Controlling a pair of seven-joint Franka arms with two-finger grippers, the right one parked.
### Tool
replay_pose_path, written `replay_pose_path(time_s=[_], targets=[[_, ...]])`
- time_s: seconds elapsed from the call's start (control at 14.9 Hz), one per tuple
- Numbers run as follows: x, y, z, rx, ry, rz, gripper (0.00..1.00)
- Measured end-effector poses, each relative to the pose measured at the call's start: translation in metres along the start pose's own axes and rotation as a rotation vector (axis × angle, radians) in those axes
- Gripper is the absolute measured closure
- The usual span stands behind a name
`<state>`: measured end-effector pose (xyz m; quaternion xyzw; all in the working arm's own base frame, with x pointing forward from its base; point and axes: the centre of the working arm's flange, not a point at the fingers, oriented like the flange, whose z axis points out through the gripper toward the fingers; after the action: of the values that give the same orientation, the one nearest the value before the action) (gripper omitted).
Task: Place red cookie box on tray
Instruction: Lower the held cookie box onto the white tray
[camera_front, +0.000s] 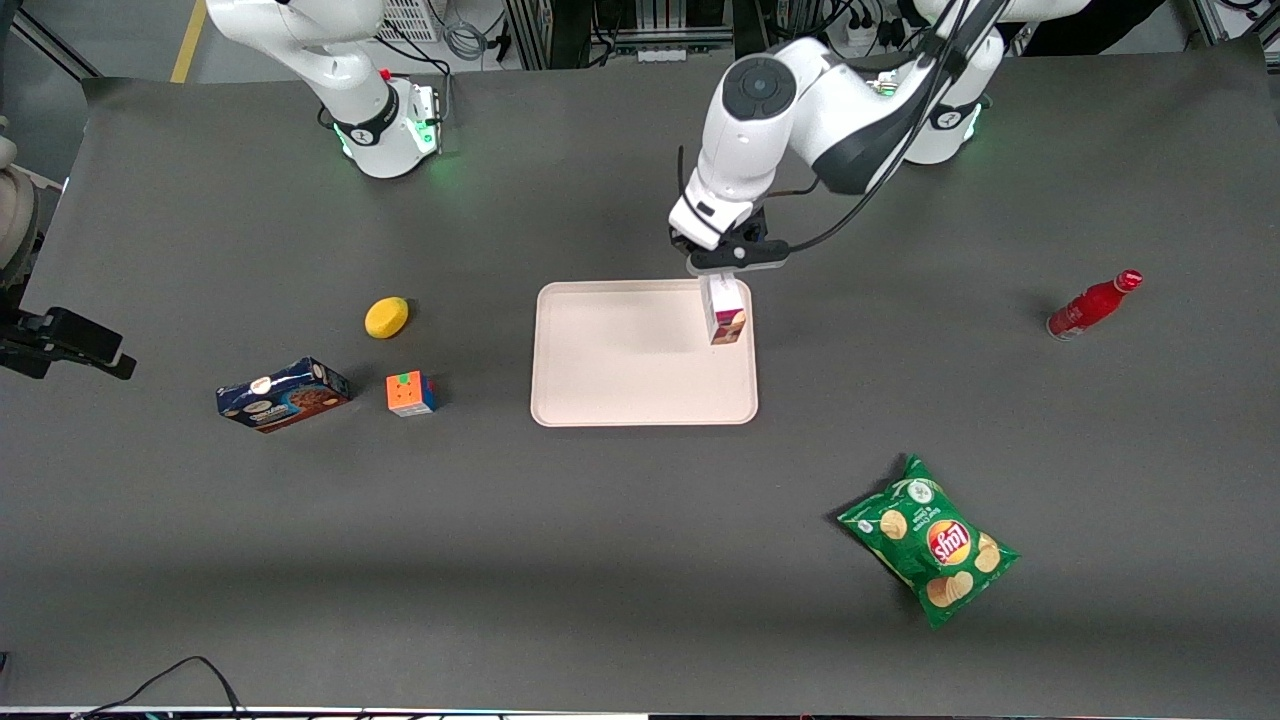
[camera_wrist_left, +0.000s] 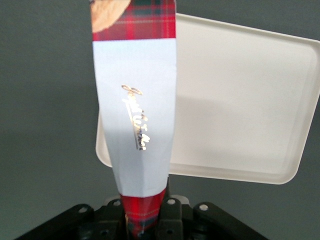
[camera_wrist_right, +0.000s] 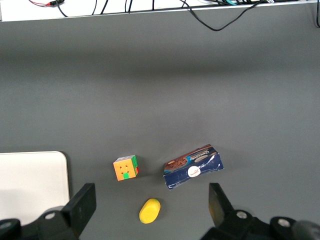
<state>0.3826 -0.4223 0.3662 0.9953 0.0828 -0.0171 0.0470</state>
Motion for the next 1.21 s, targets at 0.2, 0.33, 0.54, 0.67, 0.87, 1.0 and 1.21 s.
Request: replay_pose_path(time_s=[0.2, 0.33, 0.54, 0.67, 0.87, 1.0, 1.21], targets=[[0.0, 0.005, 0.038, -0.01, 0.003, 0.03, 0.78], [0.001, 0.004, 0.062, 0.016, 0.015, 0.088, 0.78], [0.012, -0.002, 0.092, 0.038, 0.044, 0.124, 0.78], [0.023, -0.007, 0.109, 0.04, 0.046, 0.119, 0.78], [0.045, -0.012, 0.122, 0.038, 0.043, 0.101, 0.78], [0.055, -0.013, 0.13, 0.041, 0.045, 0.104, 0.78], [0.058, -0.015, 0.139, 0.046, 0.039, 0.109, 0.78]])
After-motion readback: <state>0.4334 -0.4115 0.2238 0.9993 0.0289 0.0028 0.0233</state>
